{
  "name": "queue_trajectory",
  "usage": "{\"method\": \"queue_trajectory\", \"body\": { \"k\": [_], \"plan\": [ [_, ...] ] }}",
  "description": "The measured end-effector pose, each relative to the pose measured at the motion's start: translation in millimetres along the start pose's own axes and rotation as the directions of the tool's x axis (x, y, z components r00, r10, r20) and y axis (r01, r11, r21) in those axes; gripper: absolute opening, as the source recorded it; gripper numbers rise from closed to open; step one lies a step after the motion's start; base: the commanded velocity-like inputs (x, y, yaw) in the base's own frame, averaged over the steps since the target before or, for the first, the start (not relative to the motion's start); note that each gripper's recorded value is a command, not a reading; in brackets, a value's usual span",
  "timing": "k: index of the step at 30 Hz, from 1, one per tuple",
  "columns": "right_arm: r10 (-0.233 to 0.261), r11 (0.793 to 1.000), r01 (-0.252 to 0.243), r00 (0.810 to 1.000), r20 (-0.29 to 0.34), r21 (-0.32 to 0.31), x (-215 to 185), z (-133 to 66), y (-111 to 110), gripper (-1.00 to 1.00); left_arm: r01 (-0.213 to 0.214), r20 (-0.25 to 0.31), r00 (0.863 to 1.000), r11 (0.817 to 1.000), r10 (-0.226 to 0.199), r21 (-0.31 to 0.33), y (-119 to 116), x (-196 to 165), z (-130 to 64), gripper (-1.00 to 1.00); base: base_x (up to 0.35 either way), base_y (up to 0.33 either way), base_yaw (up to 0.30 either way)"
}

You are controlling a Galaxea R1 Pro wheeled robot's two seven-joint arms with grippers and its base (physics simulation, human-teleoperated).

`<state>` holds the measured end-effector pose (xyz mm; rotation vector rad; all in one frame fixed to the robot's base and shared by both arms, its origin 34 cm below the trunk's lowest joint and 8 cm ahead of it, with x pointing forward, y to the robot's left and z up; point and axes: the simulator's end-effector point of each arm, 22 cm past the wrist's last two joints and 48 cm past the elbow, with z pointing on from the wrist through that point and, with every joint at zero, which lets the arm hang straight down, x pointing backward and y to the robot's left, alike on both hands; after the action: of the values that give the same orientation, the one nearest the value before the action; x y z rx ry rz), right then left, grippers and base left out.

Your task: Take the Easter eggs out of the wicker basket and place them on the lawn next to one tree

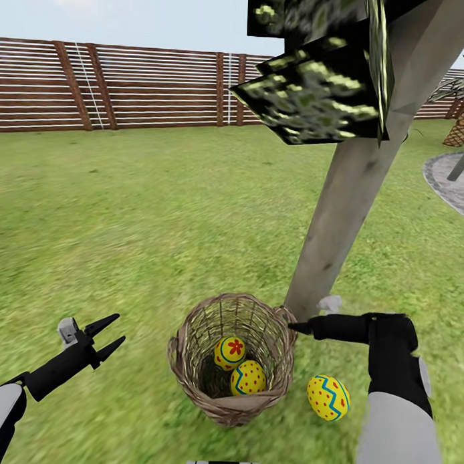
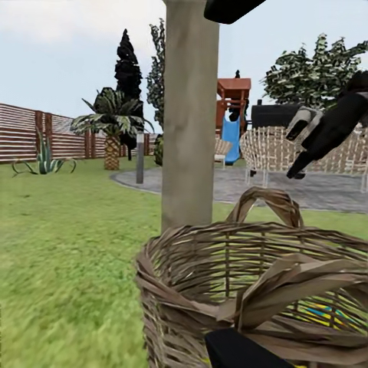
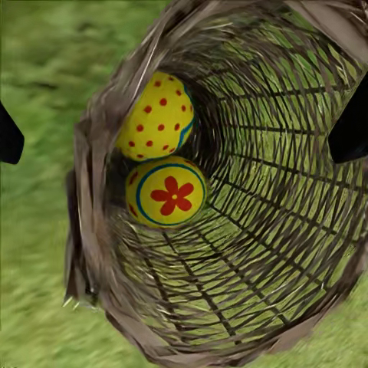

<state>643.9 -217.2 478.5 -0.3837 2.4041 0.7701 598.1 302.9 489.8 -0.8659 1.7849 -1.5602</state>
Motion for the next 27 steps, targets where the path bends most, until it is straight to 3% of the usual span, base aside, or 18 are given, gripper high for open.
{"method": "queue_trajectory", "body": {
  "k": [3,6,15,19,20,21,23,25,26,27],
  "plan": [
    [-0.066,0.997,0.064,0.997,-0.029,-0.047,-5.9,18.7,30.1,1.00,0.001,-0.002,1.000,1.000,-0.001,0.000,0.3,1.1,0.7,1.00,0.000,0.000,0.000],
    [-0.109,0.992,0.106,0.993,-0.050,-0.067,-8.4,27.7,45.2,1.00,0.001,-0.004,1.000,1.000,-0.001,-0.001,0.5,1.8,1.1,1.00,0.000,0.000,0.000],
    [-0.103,0.993,0.096,0.989,-0.103,-0.074,-9.8,40.3,64.8,1.00,0.002,-0.005,1.000,1.000,-0.002,0.000,0.5,2.6,1.6,1.00,0.000,0.000,0.000],
    [-0.087,0.993,0.097,0.988,-0.125,0.070,-6.1,48.8,35.1,1.00,0.001,-0.005,1.000,1.000,-0.001,-0.001,0.6,2.1,1.3,1.00,0.000,0.000,0.000],
    [-0.080,0.986,0.100,0.986,-0.144,0.134,-0.6,54.9,21.5,1.00,0.000,-0.004,1.000,1.000,0.000,-0.004,1.2,2.0,1.3,1.00,0.000,0.000,0.000],
    [-0.060,0.984,0.083,0.987,-0.149,0.155,2.3,60.8,18.8,1.00,-0.001,-0.004,1.000,1.000,0.001,-0.004,1.0,2.0,1.2,1.00,0.000,0.000,0.000],
    [-0.068,0.973,0.100,0.986,-0.153,0.209,3.7,83.0,18.3,1.00,-0.001,-0.004,1.000,1.000,0.001,-0.002,0.7,2.0,1.1,1.00,0.000,0.000,0.000],
    [-0.149,0.944,0.205,0.964,-0.221,0.258,16.1,107.8,20.6,1.00,-0.002,-0.003,1.000,1.000,0.002,-0.008,1.8,1.4,1.1,1.00,0.000,0.000,0.000],
    [-0.196,0.933,0.256,0.951,-0.241,0.252,16.5,118.4,32.7,1.00,-0.002,0.000,1.000,1.000,0.002,-0.002,0.4,0.6,0.7,1.00,0.000,0.000,0.000],
    [-0.214,0.931,0.274,0.945,-0.247,0.240,17.8,123.5,39.8,1.00,-0.001,0.001,1.000,1.000,0.001,-0.002,0.4,0.3,0.4,1.00,0.000,0.000,0.000]
  ]
}}
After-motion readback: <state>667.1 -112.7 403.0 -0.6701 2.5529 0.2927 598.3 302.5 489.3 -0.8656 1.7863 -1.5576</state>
